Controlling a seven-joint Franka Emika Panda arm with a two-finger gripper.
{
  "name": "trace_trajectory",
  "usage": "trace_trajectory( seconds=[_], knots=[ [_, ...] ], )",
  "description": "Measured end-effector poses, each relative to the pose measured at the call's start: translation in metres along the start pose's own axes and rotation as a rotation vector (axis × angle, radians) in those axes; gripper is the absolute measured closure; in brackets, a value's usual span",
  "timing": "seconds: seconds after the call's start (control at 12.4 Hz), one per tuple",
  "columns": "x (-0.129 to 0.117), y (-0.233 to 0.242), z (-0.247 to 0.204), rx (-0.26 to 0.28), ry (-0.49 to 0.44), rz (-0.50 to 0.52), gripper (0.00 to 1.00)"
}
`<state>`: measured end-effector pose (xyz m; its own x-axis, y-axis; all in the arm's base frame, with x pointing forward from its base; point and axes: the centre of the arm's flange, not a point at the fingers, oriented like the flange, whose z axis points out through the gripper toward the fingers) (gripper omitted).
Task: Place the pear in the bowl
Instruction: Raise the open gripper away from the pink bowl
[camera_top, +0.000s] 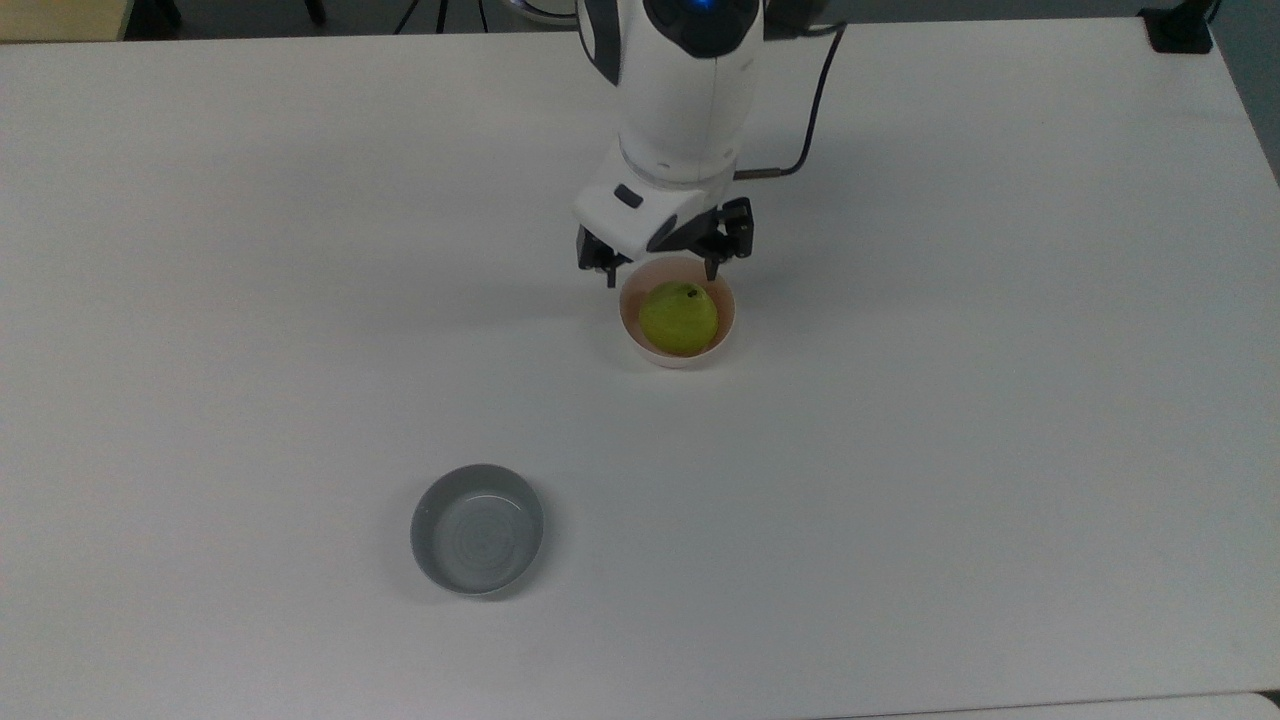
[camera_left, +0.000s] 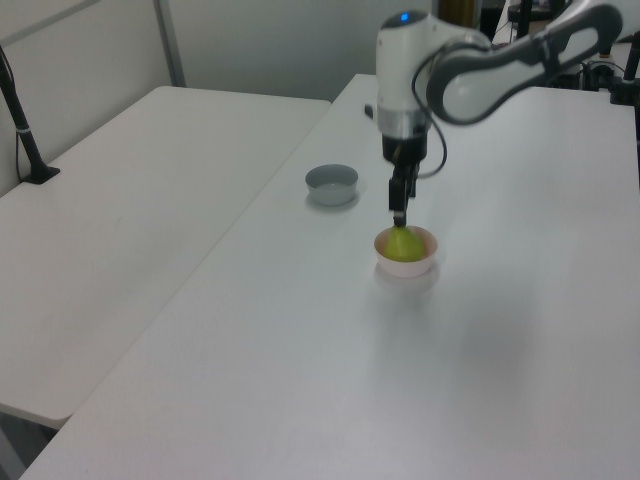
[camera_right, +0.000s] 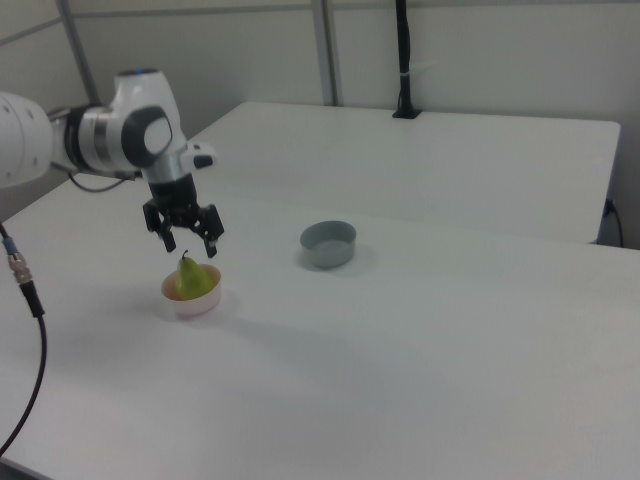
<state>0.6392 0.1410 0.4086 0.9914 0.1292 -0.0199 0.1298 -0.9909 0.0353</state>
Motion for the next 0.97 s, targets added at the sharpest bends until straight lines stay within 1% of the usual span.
trace_trajectory(
  seconds=[0.08,0.24,0.49,0.81,0.97],
  knots=[
    [-0.005,0.015,-0.028,-0.01,-0.01,0.025,0.0],
    [-0.019,0.051,-0.083,-0.027,0.004,0.071,0.0],
    [-0.053,0.096,-0.14,-0.054,0.001,0.114,0.0],
    [-0.086,0.129,-0.18,-0.067,-0.007,0.178,0.0],
    [-0.093,0.133,-0.189,-0.055,0.003,0.191,0.0]
  ],
)
